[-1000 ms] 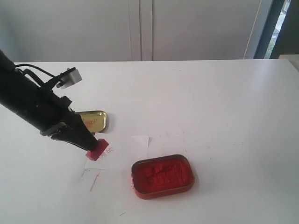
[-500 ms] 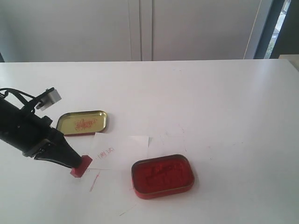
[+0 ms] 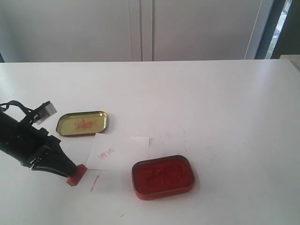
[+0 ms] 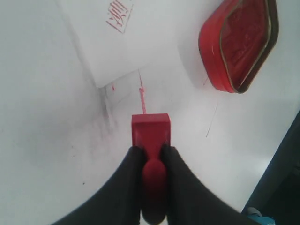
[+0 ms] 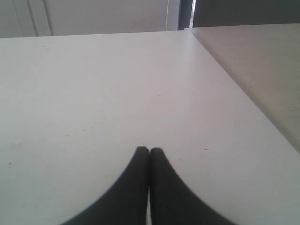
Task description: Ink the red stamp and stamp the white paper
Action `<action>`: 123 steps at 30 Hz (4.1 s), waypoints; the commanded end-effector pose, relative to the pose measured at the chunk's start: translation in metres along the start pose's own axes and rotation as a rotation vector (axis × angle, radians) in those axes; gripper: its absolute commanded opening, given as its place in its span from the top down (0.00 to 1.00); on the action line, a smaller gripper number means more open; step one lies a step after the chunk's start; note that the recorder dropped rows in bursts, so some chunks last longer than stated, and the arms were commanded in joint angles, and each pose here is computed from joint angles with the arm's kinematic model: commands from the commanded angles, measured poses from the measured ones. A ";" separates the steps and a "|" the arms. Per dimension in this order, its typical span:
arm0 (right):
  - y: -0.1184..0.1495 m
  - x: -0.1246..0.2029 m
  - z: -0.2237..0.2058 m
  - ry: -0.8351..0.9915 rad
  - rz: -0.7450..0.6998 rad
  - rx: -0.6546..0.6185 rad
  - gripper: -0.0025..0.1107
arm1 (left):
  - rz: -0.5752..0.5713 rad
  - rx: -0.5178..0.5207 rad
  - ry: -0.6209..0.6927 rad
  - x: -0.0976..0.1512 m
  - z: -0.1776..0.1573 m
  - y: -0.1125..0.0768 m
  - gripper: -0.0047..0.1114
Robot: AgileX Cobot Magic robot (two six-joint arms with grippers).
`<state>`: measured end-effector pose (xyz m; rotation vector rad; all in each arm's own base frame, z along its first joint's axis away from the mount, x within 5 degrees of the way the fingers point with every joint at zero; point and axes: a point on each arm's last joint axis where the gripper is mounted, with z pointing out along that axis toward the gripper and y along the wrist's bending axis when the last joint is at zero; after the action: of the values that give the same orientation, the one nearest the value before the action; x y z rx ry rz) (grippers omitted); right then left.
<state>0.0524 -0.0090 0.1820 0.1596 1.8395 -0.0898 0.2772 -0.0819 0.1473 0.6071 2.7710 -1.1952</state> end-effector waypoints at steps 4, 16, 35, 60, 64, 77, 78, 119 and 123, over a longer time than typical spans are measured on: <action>0.000 0.000 0.000 -0.014 0.005 -0.004 0.98 | -0.039 0.008 -0.007 0.001 0.010 0.010 0.96; 0.000 0.000 0.000 -0.014 0.005 -0.004 0.98 | -0.083 -0.034 -0.017 0.000 0.012 0.016 0.65; 0.000 0.000 0.000 -0.014 0.005 -0.004 0.98 | -0.102 -0.185 -0.098 -0.005 -0.037 0.020 0.50; 0.000 0.000 0.000 -0.014 0.005 -0.004 0.98 | -0.105 -0.295 -0.106 -0.004 -0.047 0.006 0.96; 0.000 0.000 0.000 -0.014 0.005 -0.004 0.98 | -0.085 -0.418 -0.083 -0.004 -0.046 -0.002 0.96; 0.000 0.000 0.000 -0.014 0.005 -0.004 0.98 | 0.000 -0.717 -0.255 0.021 -0.071 -0.041 0.96; 0.000 0.000 0.000 -0.014 0.005 -0.004 0.98 | 0.004 -0.727 -0.278 0.025 -0.073 -0.043 0.96; 0.000 0.000 0.000 -0.014 0.005 -0.004 0.98 | 0.176 -0.775 -0.591 0.112 -0.108 -0.103 0.96; 0.000 0.000 0.000 -0.014 0.005 -0.004 0.98 | 0.210 -0.788 -0.653 0.137 -0.104 -0.104 0.96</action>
<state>0.0524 -0.0090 0.1820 0.1630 1.8391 -0.0873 0.1374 -0.0291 0.2683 0.3167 2.2797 -0.1419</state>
